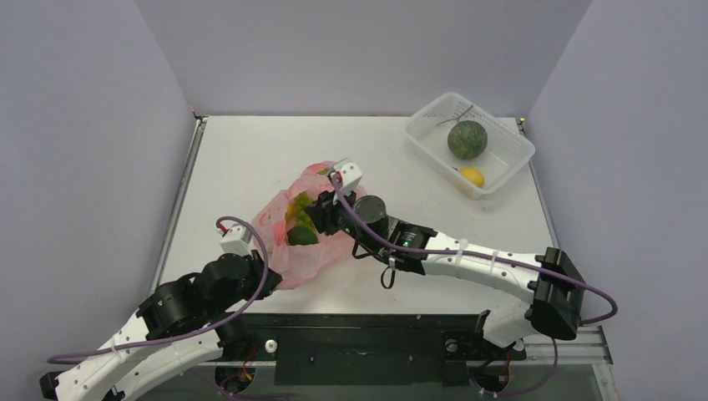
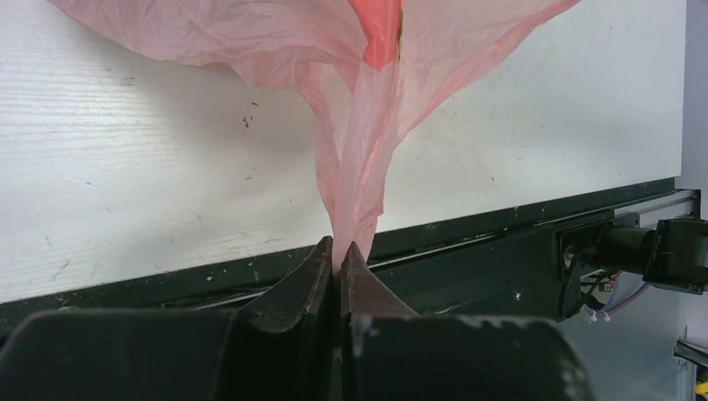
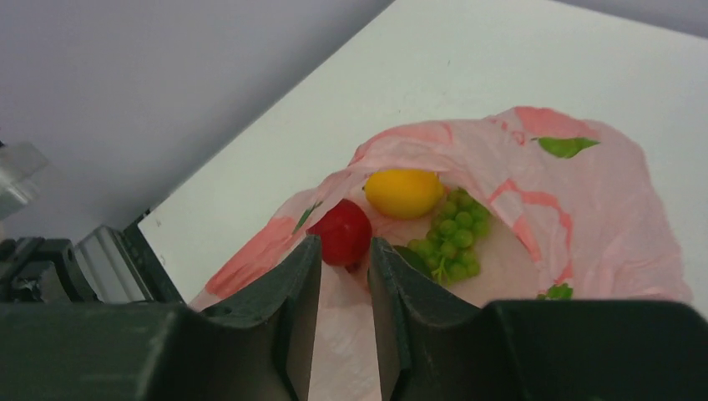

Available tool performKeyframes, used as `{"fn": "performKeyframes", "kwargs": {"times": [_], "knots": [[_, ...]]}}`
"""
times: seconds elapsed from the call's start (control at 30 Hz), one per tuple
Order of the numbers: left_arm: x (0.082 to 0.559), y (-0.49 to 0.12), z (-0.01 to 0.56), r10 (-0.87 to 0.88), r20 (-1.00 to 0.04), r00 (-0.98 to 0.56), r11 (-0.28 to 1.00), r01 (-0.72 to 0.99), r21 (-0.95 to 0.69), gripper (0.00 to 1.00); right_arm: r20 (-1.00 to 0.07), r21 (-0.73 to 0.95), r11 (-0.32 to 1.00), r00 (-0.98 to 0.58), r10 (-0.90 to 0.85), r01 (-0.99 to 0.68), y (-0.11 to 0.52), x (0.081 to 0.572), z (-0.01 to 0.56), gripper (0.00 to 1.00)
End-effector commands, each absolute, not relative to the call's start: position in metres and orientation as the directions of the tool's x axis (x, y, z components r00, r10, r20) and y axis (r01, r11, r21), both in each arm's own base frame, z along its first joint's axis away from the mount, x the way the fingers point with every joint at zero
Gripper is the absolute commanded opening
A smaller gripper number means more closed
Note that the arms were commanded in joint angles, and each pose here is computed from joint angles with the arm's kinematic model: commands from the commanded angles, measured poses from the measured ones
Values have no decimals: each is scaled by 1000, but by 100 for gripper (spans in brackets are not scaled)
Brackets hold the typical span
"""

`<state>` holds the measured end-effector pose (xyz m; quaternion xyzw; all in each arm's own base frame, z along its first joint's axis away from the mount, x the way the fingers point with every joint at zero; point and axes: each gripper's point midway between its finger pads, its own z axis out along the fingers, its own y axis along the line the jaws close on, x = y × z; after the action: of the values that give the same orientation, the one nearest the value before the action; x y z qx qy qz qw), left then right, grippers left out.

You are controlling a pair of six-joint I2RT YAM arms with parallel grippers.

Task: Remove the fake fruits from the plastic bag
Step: Take out the fake fruit from the plastic bag.

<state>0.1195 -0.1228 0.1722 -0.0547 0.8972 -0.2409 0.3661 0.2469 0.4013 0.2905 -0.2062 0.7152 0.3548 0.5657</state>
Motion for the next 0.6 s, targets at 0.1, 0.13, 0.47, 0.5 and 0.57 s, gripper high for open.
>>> {"fn": "performKeyframes", "kwargs": {"times": [0.1, 0.13, 0.47, 0.5, 0.57], "knots": [[121, -119, 190, -319, -640, -699, 861, 68, -504, 0, -950, 265, 666, -306, 58, -697, 433, 246, 239, 23], [121, -118, 191, -320, -640, -699, 861, 67, -505, 0, -948, 260, 678, -314, 45, -687, 434, 249, 225, 22], [118, -117, 188, -327, -629, -706, 857, 58, -511, 0, -934, 204, 743, -355, -48, -637, 447, 266, 150, 20], [118, -117, 188, -327, -626, -708, 857, 58, -513, 0, -932, 195, 751, -358, -59, -631, 449, 269, 143, 20], [118, -118, 186, -326, -624, -711, 857, 57, -513, 0, -929, 179, 763, -362, -77, -621, 451, 274, 133, 20]]}}
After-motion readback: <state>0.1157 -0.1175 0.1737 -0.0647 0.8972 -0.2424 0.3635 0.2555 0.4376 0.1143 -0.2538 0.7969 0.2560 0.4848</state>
